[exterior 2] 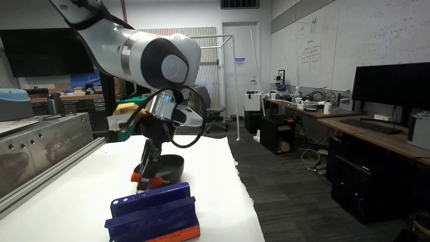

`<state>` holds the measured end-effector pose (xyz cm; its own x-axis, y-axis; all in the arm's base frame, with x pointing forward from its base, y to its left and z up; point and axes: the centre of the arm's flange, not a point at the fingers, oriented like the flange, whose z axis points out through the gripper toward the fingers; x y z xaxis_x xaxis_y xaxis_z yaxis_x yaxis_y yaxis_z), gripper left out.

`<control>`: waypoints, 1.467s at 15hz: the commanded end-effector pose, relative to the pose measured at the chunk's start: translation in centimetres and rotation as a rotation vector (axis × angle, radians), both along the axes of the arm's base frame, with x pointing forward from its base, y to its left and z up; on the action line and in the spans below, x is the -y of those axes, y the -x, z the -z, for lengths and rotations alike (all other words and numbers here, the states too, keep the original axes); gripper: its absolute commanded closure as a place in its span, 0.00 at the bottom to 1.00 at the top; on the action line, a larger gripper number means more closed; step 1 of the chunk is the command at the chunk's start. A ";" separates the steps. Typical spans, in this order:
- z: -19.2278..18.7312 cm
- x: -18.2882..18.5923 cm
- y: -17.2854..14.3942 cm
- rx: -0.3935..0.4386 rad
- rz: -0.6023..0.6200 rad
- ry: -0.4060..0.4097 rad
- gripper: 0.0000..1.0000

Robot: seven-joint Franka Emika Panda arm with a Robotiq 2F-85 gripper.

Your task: Put the red object in the bowl

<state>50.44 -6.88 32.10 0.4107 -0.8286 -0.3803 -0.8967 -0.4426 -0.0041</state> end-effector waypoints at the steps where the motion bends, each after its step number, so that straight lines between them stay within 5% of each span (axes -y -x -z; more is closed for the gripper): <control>1: -1.6 0.0 -0.4 0.025 -0.026 -0.013 0.94; 5: -5.8 -0.5 -0.5 0.058 -0.055 0.031 0.90; 11: -18.3 1.0 -1.8 0.176 -0.093 0.041 0.90; 14: -23.7 0.3 -0.9 0.366 -0.066 0.076 0.90; 19: -18.5 -1.7 -2.2 0.648 0.020 0.101 0.92; 22: -13.7 -2.5 -3.8 0.722 0.048 0.117 0.92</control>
